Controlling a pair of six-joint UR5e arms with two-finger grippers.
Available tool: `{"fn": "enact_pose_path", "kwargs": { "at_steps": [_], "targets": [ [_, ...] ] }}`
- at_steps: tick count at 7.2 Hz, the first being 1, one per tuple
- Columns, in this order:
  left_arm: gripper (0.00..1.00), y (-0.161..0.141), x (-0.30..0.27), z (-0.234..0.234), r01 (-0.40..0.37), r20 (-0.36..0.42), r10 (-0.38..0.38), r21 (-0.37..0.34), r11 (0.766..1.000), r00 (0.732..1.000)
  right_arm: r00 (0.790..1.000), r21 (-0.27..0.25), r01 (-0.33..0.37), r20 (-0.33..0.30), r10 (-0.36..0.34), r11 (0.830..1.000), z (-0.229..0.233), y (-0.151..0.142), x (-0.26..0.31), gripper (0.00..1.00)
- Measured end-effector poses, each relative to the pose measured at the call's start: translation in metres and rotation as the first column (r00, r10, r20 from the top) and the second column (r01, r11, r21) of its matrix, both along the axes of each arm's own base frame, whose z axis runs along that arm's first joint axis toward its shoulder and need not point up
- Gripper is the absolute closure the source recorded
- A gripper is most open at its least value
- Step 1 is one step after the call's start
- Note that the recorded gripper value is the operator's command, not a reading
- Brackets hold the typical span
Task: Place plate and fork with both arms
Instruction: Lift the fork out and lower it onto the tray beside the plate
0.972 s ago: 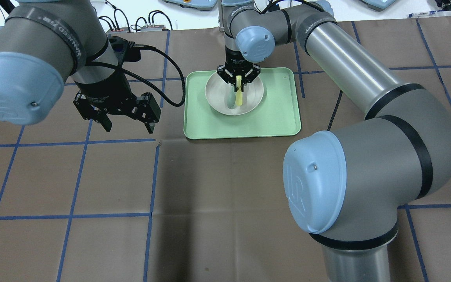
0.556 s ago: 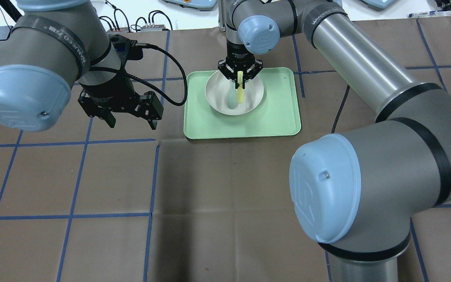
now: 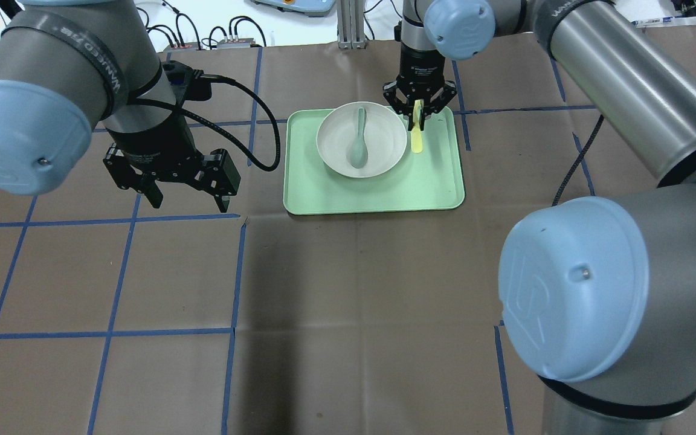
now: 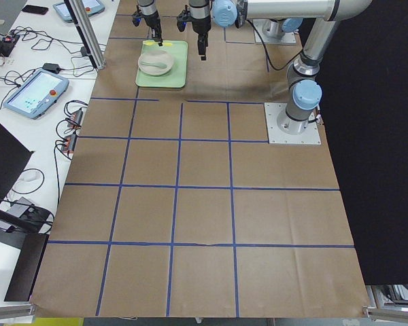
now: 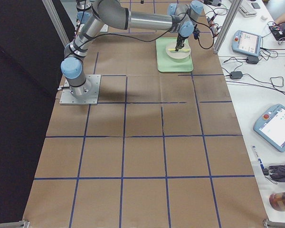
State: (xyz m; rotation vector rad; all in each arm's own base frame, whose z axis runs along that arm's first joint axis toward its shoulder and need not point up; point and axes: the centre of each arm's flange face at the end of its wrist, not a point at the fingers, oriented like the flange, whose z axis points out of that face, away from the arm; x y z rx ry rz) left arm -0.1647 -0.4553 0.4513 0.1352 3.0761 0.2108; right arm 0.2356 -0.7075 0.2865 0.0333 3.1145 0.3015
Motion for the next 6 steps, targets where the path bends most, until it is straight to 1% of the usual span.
{"fn": "enact_pose_path", "kwargs": {
  "at_steps": [2, 4, 5, 6],
  "targets": [
    [0.00, -0.001, 0.000, 0.013, 0.000, 0.008, 0.000, -0.008, 1.000, 1.000, 1.000, -0.004, -0.010, 0.014, 0.010, 1.000, -0.025, 0.001, -0.032, 1.00],
    [0.00, -0.003, -0.001, 0.021, -0.004, 0.011, 0.004, 0.002, 1.000, 1.000, 1.000, -0.038, -0.013, 0.022, 0.014, 0.999, -0.069, 0.003, -0.039, 0.99],
    [0.00, -0.004, -0.002, 0.022, -0.008, 0.008, 0.008, 0.002, 1.000, 1.000, 1.000, -0.048, -0.013, 0.023, 0.014, 0.999, -0.087, 0.003, -0.039, 0.83],
    [0.00, -0.005, -0.004, 0.021, -0.010, 0.004, 0.010, 0.000, 1.000, 1.000, 1.000, -0.051, -0.012, 0.022, 0.013, 0.999, -0.096, 0.003, -0.039, 0.18]
  ]
}}
